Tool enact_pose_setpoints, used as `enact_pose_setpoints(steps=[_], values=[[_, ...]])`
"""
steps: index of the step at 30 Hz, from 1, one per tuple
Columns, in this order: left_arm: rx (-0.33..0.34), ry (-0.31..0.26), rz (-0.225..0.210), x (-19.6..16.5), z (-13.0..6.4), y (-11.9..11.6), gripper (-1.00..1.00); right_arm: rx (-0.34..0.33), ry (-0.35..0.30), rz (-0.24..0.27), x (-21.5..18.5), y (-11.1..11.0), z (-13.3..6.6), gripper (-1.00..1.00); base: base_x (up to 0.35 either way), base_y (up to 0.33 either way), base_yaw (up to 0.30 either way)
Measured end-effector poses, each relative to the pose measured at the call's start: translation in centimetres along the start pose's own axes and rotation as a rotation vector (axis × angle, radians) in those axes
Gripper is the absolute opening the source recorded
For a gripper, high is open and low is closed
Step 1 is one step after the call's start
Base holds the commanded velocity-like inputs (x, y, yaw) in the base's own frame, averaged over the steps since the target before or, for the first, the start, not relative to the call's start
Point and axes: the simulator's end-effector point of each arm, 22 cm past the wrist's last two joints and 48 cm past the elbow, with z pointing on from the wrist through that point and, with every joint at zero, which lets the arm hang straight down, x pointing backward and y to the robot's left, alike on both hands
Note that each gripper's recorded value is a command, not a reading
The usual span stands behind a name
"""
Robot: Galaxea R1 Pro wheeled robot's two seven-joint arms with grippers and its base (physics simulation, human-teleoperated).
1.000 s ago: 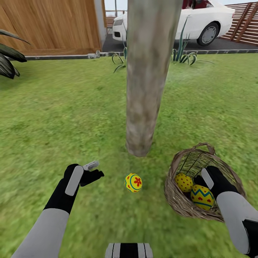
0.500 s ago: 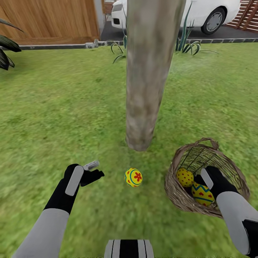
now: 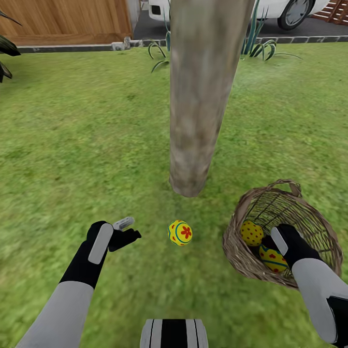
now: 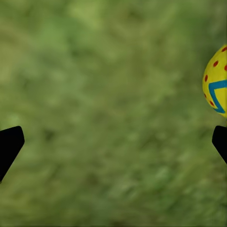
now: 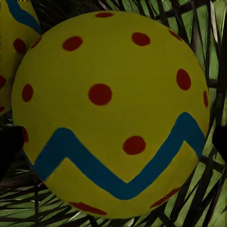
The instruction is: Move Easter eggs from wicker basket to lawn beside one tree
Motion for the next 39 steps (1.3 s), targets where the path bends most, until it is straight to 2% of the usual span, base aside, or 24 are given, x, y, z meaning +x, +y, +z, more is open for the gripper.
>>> enact_pose_setpoints(steps=[5,10,16,20,32,35,39], values=[[0.009,0.027,-0.009,0.9,0.6,-0.1,1.00,0.007,0.001,-0.006,0.1,-0.2,0.0,-1.00,0.000,0.000,0.000],[0.009,0.030,-0.009,1.0,0.6,-0.2,1.00,0.008,0.000,-0.007,0.0,-0.2,0.0,-1.00,0.000,0.000,0.000],[0.008,0.029,-0.009,1.0,0.6,-0.1,1.00,0.045,-0.007,-0.045,-0.3,-1.1,-0.1,-1.00,0.000,0.000,0.000],[0.008,0.029,-0.009,1.0,0.6,-0.1,1.00,0.048,-0.010,-0.047,-0.3,-1.2,-0.1,-1.00,0.000,0.000,0.000],[0.008,0.030,-0.009,1.0,0.6,-0.1,1.00,0.048,-0.014,-0.046,-0.4,-1.2,-0.1,-1.00,0.000,0.000,0.000],[0.012,0.020,-0.007,0.7,0.0,-0.3,1.00,0.027,-0.024,-0.024,-0.8,-0.9,-0.6,-1.00,0.000,0.000,0.000],[0.018,0.008,-0.006,0.3,-0.7,-0.6,1.00,0.025,-0.038,-0.022,-1.4,-1.1,-1.5,-1.00,0.000,0.000,0.000]])
